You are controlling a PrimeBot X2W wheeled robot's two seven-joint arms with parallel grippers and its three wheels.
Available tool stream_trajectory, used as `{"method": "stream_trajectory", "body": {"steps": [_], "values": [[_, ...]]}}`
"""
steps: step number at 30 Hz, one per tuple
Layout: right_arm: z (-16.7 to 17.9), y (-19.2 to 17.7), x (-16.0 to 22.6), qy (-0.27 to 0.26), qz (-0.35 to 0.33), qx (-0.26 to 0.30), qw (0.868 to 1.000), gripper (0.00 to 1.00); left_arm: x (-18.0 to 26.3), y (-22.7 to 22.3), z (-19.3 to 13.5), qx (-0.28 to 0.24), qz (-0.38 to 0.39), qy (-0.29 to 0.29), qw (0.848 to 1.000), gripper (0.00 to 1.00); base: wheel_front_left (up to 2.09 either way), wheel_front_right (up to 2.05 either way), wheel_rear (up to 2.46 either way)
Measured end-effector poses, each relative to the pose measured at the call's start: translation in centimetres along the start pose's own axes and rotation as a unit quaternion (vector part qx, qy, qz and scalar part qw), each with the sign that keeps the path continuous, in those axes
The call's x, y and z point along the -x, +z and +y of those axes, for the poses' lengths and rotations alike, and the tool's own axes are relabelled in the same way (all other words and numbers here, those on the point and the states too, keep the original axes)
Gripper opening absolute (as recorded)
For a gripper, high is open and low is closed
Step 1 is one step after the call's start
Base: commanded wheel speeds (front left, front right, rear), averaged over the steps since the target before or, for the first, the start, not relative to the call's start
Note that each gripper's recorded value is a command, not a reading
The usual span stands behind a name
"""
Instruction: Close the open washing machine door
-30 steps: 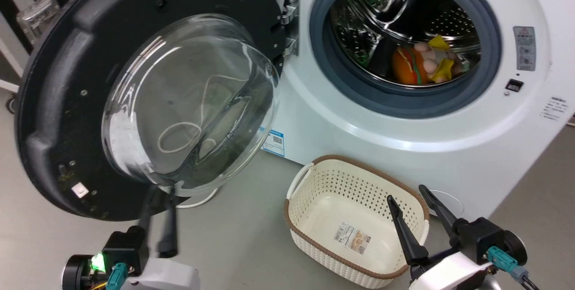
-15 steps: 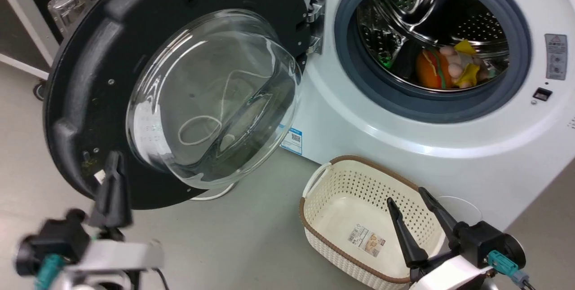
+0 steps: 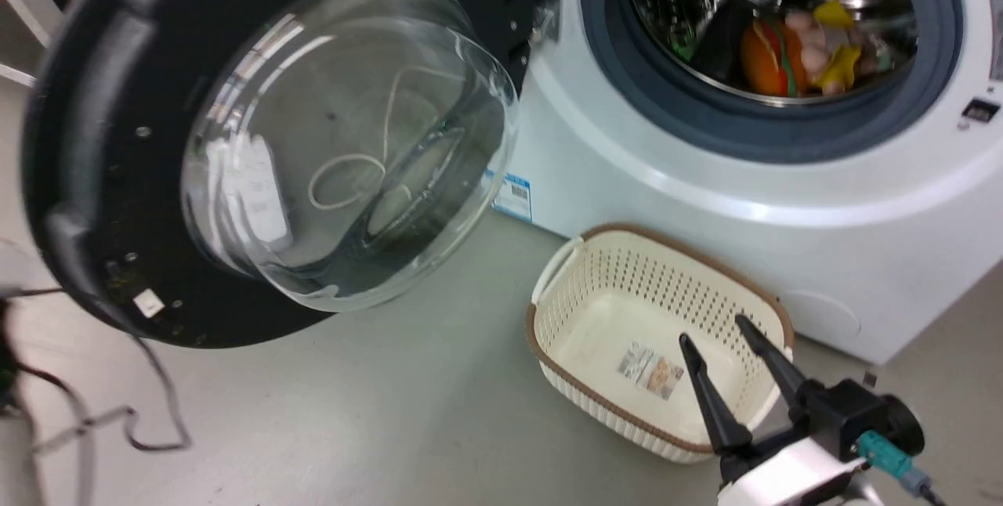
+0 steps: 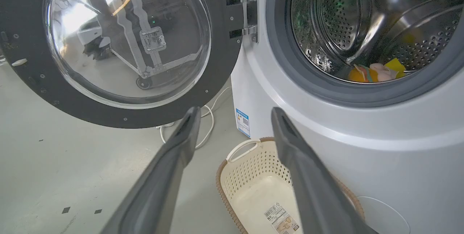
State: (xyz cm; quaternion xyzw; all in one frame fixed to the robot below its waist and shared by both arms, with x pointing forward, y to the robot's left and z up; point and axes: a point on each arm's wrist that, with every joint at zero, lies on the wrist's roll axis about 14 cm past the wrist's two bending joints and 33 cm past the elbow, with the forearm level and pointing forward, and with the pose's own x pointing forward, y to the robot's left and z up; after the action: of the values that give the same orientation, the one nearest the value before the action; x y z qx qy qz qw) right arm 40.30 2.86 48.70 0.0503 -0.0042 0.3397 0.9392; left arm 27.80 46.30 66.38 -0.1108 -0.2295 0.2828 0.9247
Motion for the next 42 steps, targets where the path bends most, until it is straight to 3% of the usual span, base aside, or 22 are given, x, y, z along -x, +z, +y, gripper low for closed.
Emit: {"method": "stream_trajectory", "body": {"steps": [5,8,14,22,29,37,42], "values": [[-1.4,-1.1,-0.4,-0.012,0.006,-0.014,1.000,1.00,-2.5,-3.2,2.6,0.084,0.090,0.049,0.991,0.00,0.00,0.00,0.00],[-2.1,-2.1,-0.2,-0.017,0.019,-0.016,1.000,1.00,-2.8,-5.6,3.8,0.178,0.138,0.083,0.971,0.00,0.00,0.00,0.00],[-3.1,-2.7,0.4,-0.032,0.026,-0.019,0.999,1.00,-2.8,-8.3,3.6,0.290,0.198,0.092,0.932,0.00,0.00,0.00,0.00],[-3.2,-2.3,0.6,-0.037,0.025,-0.015,0.999,1.00,-1.5,-8.9,0.1,0.369,0.274,0.017,0.888,0.00,0.00,0.00,0.00],[-2.6,-0.8,0.8,-0.039,0.010,-0.008,0.999,1.00,3.5,-9.8,-3.4,0.442,0.357,-0.063,0.821,0.00,0.00,0.00,0.00],[-2.1,1.2,1.8,-0.049,-0.011,0.002,0.999,1.00,8.6,-10.1,-6.1,0.472,0.410,-0.125,0.770,0.00,0.00,0.00,0.00],[-2.9,1.7,3.1,-0.072,-0.015,0.004,0.997,1.00,11.9,-11.9,-9.8,0.493,0.450,-0.154,0.729,0.00,0.00,0.00,0.00]]}}
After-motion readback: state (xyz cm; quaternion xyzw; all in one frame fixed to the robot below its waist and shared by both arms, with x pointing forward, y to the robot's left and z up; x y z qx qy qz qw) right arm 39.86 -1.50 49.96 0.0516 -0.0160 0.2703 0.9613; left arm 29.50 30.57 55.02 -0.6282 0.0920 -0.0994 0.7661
